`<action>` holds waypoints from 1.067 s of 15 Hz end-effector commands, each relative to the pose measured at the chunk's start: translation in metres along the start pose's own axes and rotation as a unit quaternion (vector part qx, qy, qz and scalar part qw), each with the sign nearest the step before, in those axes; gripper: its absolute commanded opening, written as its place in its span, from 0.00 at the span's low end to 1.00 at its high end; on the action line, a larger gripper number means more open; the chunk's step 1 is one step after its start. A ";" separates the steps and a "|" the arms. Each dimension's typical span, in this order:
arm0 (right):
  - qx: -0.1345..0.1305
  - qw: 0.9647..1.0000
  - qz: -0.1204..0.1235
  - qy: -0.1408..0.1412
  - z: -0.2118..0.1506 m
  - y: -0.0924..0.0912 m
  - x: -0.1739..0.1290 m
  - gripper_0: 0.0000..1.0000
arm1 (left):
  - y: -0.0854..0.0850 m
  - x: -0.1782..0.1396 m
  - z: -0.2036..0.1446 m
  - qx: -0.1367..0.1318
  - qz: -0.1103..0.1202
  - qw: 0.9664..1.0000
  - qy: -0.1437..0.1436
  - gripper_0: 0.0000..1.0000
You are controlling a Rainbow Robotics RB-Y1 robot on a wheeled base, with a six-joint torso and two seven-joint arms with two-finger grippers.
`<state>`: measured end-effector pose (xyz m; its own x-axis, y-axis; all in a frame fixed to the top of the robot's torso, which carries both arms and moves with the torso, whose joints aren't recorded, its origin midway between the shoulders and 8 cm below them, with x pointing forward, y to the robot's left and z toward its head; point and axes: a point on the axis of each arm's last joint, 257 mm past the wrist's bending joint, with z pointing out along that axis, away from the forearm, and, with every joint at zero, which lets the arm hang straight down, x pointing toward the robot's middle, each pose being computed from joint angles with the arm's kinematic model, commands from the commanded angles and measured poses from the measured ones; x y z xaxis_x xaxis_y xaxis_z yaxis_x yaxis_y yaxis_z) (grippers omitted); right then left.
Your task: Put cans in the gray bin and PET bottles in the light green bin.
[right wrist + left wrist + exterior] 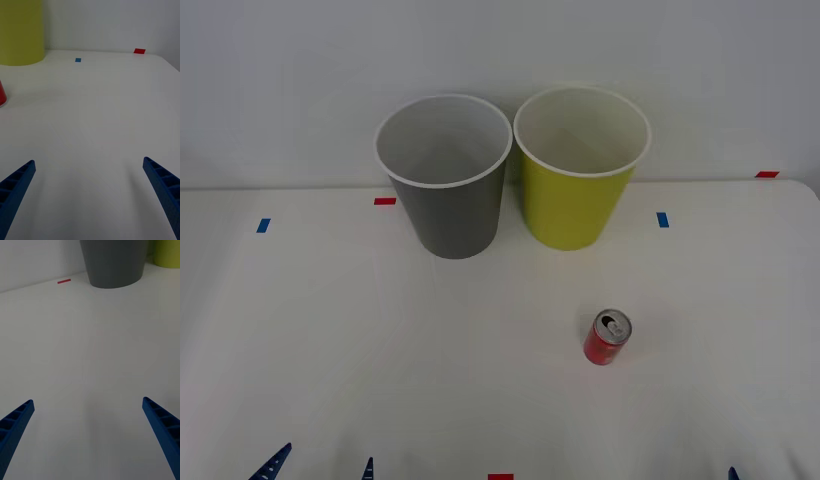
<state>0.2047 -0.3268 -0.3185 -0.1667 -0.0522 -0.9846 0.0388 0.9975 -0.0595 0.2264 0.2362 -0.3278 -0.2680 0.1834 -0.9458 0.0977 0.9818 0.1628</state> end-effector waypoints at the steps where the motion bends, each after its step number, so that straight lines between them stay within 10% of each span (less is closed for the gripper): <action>1: 0.000 1.000 0.000 0.000 0.000 0.000 0.000 1.00 | 0.000 0.000 0.000 0.000 0.000 1.000 0.000 1.00; 16: -0.008 1.000 0.005 -0.015 0.009 0.015 0.002 1.00 | 0.000 0.000 0.000 0.000 0.000 1.000 0.000 1.00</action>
<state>0.2086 -0.3198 -0.3292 -0.1684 -0.0401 -0.9849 0.0393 0.9981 -0.0474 0.2264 0.2362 -0.3278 -0.2680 0.1834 -0.9458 0.0977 0.9818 0.1627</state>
